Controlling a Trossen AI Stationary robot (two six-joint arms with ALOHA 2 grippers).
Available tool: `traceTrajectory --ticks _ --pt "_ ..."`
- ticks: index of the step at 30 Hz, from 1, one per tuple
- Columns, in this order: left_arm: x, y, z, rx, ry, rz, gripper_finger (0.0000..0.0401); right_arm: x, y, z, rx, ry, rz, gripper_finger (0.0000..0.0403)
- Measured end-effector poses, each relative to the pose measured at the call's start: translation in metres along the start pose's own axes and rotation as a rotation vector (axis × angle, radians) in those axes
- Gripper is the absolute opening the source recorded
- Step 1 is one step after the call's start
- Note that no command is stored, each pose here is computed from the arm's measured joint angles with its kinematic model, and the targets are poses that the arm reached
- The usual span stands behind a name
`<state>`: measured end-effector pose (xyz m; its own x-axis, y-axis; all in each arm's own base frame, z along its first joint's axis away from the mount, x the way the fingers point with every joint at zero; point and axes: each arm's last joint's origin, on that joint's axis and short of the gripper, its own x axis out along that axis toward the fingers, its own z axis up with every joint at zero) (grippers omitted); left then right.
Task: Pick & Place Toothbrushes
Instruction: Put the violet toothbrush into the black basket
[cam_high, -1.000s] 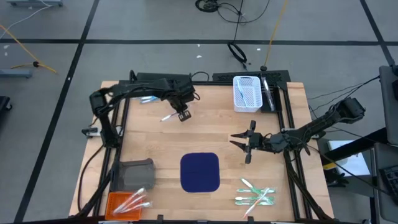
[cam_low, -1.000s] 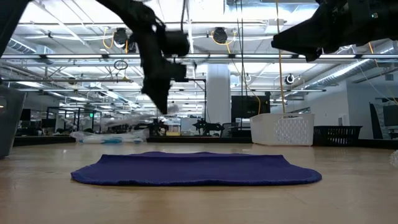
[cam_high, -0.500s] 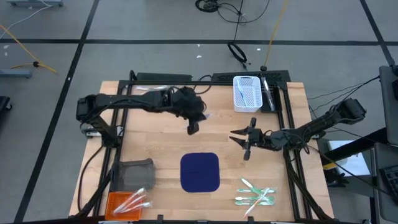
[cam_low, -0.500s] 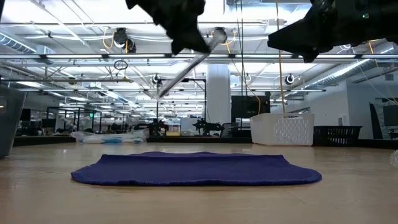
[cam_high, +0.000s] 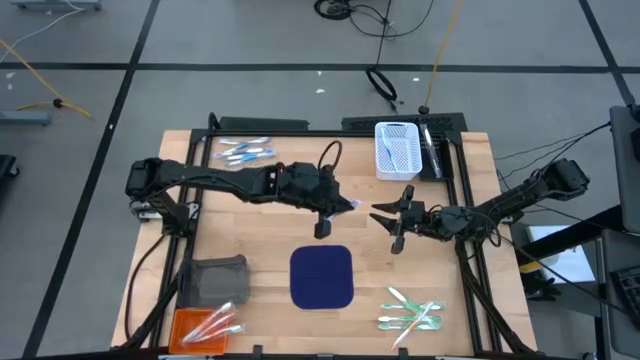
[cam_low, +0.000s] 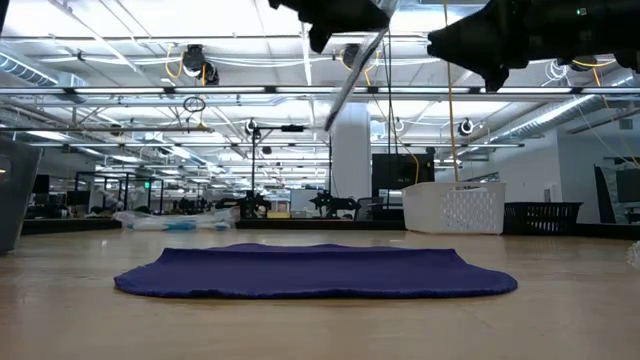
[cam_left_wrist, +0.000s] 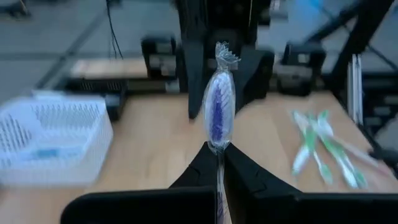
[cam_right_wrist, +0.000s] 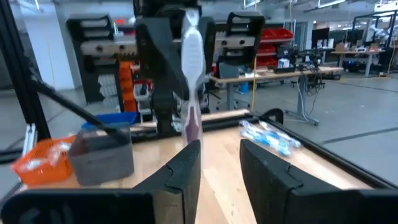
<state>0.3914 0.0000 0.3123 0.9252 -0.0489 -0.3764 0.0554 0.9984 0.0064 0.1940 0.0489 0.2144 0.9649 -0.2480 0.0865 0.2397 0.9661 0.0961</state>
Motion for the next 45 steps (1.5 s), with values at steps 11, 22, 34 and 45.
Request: traceTrajectory --ticks 11,22,34,45 --pt "0.029 -0.014 -0.013 0.016 -0.033 0.006 0.0001 0.0 0.0 0.007 0.008 -0.065 0.003 0.0105" --pt "0.052 -0.013 -0.023 0.018 -0.086 0.024 0.0002 0.0 0.0 0.007 0.013 -0.061 0.004 0.0105" --pt "0.047 -0.004 -0.02 0.035 -0.085 0.139 0.0002 0.0 0.0 0.005 -0.036 -0.044 0.002 0.0105" --pt "0.041 -0.013 -0.014 0.043 -0.097 0.12 0.0001 0.0 0.0 0.006 -0.047 -0.05 0.002 0.0105"
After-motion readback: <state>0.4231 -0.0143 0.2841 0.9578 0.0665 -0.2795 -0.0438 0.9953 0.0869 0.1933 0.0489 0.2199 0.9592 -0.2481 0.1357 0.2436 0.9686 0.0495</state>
